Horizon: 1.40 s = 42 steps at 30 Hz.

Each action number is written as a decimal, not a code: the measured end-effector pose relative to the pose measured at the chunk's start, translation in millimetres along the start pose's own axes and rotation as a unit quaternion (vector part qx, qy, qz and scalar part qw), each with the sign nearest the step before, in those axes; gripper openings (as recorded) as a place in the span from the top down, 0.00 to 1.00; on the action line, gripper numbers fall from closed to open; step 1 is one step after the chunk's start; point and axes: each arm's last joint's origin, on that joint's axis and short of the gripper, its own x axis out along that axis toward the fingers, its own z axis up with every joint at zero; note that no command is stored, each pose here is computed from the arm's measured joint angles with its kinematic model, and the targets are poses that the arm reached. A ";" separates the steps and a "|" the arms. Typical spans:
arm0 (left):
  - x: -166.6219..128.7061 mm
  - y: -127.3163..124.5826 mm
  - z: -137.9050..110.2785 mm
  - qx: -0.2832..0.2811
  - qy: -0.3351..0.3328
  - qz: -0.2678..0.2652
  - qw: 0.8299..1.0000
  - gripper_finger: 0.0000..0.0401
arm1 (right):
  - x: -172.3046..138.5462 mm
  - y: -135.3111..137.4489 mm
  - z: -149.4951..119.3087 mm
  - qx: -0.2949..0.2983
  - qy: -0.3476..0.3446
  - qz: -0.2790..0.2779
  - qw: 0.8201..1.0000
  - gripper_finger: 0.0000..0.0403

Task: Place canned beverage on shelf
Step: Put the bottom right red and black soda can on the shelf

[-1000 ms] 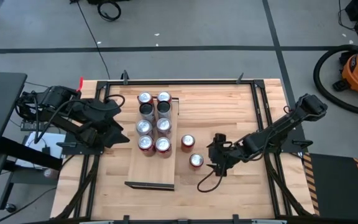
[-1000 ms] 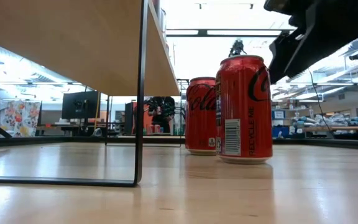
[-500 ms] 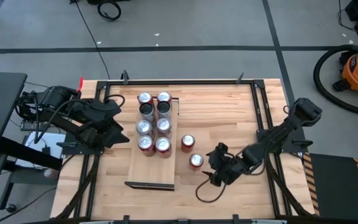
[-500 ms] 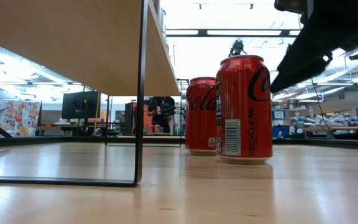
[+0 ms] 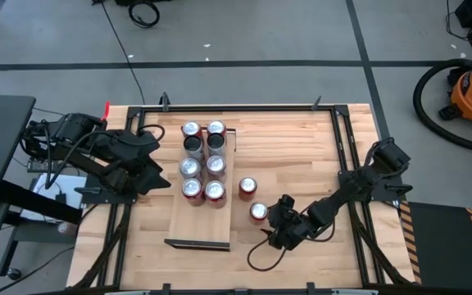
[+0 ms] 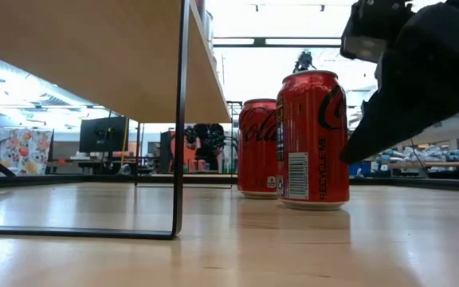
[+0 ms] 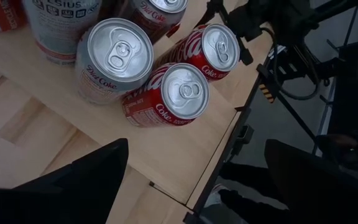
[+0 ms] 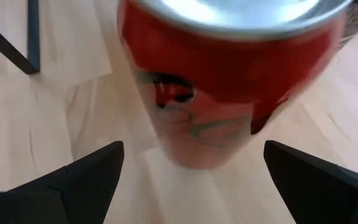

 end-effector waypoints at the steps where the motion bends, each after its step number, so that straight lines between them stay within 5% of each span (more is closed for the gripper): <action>1: 0.0 0.0 0.0 -0.001 0.000 0.000 1.000 0.03 | 1.6 0.9 -0.7 0.001 -0.001 0.001 1.000 0.01; 12: 0.0 0.0 0.0 -0.005 0.000 0.000 1.000 0.03 | 13.1 -22.0 -6.4 0.036 -0.042 0.058 0.997 0.05; 28: 3.6 -2.1 0.0 -0.006 0.005 0.003 1.000 0.03 | 21.7 -23.8 35.2 0.029 -0.105 0.118 0.987 0.13; 36: 3.3 -12.7 -11.2 0.078 0.026 -0.029 0.996 0.03 | 15.8 -10.9 53.0 0.015 -0.094 0.149 0.984 0.21; 42: 3.8 -42.3 -22.0 0.170 -0.040 -0.096 0.980 0.03 | 8.1 -2.4 71.4 -0.016 -0.065 0.124 0.990 0.21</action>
